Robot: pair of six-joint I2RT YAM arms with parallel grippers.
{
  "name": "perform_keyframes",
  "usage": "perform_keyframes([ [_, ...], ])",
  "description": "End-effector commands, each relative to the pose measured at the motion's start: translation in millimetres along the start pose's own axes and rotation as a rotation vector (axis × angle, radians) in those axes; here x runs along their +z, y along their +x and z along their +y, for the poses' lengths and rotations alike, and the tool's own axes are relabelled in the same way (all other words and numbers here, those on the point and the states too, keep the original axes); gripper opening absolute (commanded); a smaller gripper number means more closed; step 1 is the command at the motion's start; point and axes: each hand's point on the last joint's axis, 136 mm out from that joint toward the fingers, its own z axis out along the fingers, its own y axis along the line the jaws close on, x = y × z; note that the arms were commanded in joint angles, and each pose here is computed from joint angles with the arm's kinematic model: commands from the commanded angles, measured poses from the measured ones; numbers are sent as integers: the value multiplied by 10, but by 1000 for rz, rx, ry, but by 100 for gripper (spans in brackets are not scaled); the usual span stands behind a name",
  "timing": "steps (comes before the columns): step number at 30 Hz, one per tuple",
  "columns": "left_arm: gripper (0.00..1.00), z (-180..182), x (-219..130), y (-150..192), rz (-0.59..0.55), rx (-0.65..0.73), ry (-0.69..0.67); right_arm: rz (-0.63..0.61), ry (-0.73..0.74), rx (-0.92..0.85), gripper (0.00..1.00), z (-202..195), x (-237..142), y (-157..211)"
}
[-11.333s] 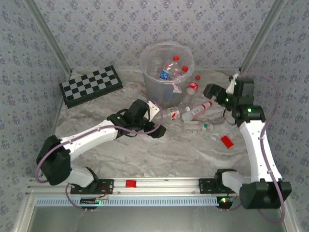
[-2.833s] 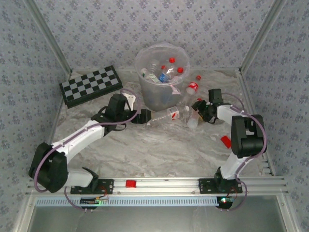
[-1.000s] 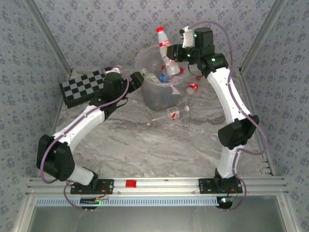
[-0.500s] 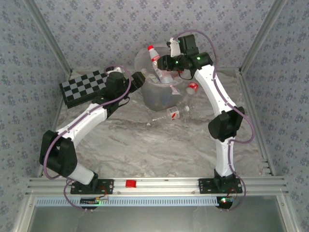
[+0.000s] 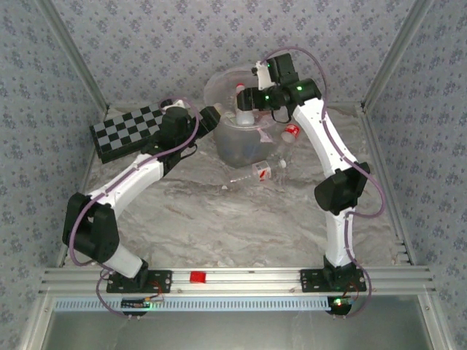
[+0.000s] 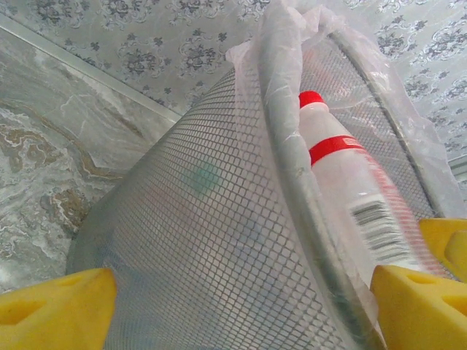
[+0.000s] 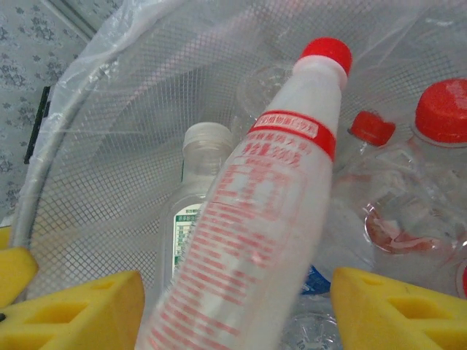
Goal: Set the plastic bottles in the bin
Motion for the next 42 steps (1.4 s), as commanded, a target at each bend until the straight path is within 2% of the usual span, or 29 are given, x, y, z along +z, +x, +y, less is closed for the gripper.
perform_keyframes([
  [1, 89, 82, 68, 38, 24, 0, -31, -69, -13, -22, 64, 106, -169, -202],
  [7, 89, 85, 57, 44, 28, 2, -33, -28, -27, 7, 49, 43, 198, -135],
  [14, 89, 77, 52, 52, 35, 3, -31, 33, -39, 23, 46, 24, 534, 50],
  [20, 89, 61, 37, 53, 40, 2, -25, 38, -51, 29, 45, 73, 598, 79],
  [24, 89, 33, -21, 33, 37, 14, -21, -29, -65, 13, 47, 176, 348, -112],
  [34, 90, -122, -209, -79, 15, 63, 13, -240, -152, -30, 65, 555, -749, -501],
  [37, 92, -177, -307, -131, -3, 91, 26, -279, -129, -27, 70, 496, -1042, -502],
  [42, 95, -252, -459, -160, -12, 127, 56, -342, -28, 86, 77, -8, -1384, -345],
])
